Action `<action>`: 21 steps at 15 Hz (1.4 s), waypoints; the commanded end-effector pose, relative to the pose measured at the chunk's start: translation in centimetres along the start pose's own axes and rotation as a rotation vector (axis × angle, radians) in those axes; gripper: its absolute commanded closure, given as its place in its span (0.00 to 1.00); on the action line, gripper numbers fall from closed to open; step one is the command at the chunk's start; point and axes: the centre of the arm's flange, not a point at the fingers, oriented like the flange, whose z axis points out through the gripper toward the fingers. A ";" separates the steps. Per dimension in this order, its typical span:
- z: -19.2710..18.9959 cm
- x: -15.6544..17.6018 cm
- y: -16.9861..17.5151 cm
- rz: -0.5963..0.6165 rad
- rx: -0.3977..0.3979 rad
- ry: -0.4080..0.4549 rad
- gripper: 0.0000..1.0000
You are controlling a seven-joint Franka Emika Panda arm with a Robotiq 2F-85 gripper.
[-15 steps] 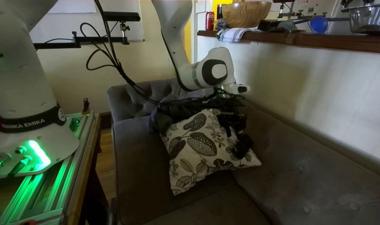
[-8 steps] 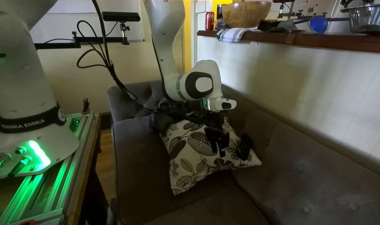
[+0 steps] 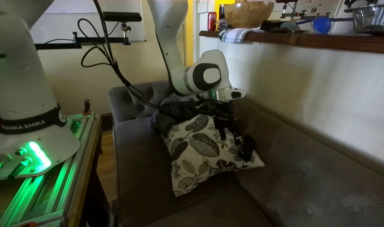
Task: Put the black remote on the right couch cushion
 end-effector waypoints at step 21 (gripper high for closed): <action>8.4 9.3 11.3 -0.396 0.538 0.176 0.00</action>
